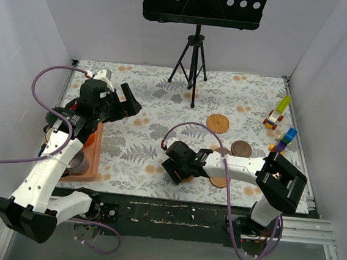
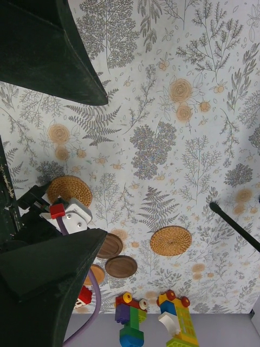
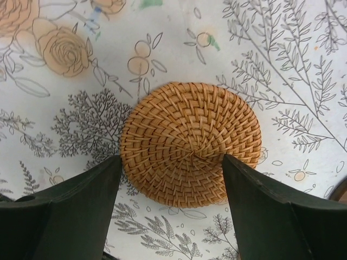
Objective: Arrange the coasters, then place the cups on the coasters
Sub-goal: Move the coaster to the center of the board.
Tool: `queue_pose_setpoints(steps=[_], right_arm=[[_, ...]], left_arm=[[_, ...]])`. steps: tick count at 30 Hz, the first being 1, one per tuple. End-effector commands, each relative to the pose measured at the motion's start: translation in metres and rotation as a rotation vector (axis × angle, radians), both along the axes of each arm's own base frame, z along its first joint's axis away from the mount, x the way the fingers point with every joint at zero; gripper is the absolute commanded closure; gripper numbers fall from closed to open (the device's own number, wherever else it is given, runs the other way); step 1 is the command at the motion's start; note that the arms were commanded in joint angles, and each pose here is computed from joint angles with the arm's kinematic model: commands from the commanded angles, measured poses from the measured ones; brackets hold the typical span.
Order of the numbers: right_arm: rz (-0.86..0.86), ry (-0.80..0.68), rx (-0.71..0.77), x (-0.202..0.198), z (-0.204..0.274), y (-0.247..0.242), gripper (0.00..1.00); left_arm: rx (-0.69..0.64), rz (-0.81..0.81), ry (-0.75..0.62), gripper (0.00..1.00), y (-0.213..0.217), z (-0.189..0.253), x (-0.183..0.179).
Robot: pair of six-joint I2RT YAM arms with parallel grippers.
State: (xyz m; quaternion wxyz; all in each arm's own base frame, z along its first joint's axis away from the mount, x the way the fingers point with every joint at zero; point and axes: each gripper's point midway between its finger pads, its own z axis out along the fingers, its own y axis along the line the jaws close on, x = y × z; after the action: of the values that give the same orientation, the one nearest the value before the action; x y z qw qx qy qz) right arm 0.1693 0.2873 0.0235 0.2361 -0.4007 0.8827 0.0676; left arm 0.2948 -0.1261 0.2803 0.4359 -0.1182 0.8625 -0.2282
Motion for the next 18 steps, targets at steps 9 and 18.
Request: queue_pose_setpoints(steps=[9, 18], right_arm=[[-0.201, -0.026, -0.077, 0.038, -0.023, -0.039, 0.21], [-0.319, -0.02, -0.09, 0.085, -0.026, -0.06, 0.23]], left_arm=[[0.008, 0.002, -0.014, 0.02, 0.001, 0.002, 0.0], [0.046, 0.038, -0.042, 0.02, 0.008, 0.008, 0.012]])
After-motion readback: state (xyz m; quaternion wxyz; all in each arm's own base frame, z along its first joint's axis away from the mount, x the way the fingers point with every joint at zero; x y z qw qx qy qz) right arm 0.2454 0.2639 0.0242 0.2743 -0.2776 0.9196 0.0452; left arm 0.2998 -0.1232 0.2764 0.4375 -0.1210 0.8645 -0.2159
